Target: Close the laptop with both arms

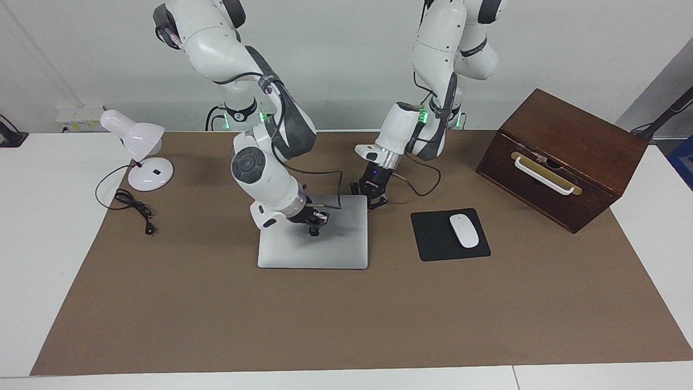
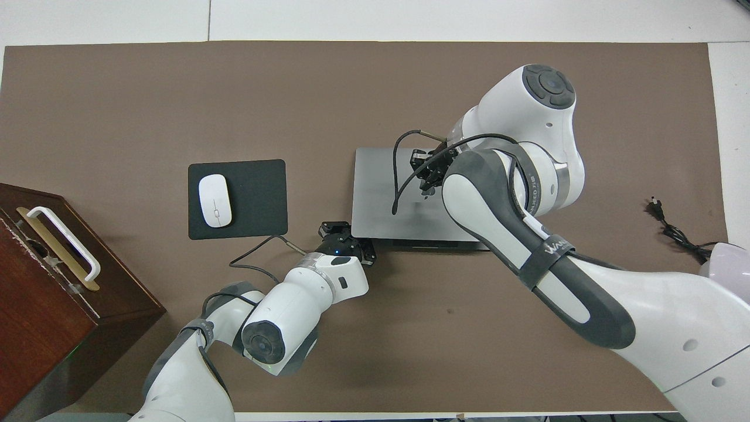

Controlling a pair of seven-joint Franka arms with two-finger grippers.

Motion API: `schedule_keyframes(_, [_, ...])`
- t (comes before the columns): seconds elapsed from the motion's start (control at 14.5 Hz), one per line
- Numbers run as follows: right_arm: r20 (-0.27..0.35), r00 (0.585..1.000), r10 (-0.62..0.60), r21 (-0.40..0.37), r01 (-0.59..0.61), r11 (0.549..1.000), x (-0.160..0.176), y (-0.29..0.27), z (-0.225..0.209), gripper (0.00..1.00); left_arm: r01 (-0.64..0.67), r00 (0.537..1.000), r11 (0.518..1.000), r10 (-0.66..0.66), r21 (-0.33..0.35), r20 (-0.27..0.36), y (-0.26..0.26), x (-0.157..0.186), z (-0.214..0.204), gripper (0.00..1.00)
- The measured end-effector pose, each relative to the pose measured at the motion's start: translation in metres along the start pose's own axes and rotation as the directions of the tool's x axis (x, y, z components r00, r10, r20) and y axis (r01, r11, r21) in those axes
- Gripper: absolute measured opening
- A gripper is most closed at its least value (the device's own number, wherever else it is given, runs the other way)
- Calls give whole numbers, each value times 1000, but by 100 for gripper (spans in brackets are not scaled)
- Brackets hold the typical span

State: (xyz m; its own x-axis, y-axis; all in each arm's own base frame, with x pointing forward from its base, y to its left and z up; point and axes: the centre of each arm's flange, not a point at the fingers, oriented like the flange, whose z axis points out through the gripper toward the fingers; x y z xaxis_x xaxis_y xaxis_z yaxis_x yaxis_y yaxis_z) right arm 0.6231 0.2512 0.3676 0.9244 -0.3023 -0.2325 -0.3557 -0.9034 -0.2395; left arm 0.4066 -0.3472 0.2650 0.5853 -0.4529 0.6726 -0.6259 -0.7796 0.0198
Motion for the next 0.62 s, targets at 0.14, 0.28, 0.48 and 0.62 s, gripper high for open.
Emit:
schedule_keyframes(0.14, [-12, 1000, -13, -8, 13, 1000, -4, -1, -11, 1, 0, 1000, 1000, 0, 0, 0, 0, 0, 0, 1])
schedule_keyframes(0.28, [-41, 997, -64, -32, 63, 997, -7, -2, -27, 1, 0, 1000, 1000, 0, 0, 0, 0, 0, 0, 1])
schedule_keyframes(0.48, [-90, 981, -170, -89, 162, 983, -7, 8, -59, 1, 0, 1000, 1000, 0, 0, 0, 0, 0, 0, 1])
schedule_keyframes(0.62, [-102, 970, -220, -119, 207, 971, -3, 25, -84, 1, 1, 1000, 1000, -1, 0, 0, 0, 0, 0, 1])
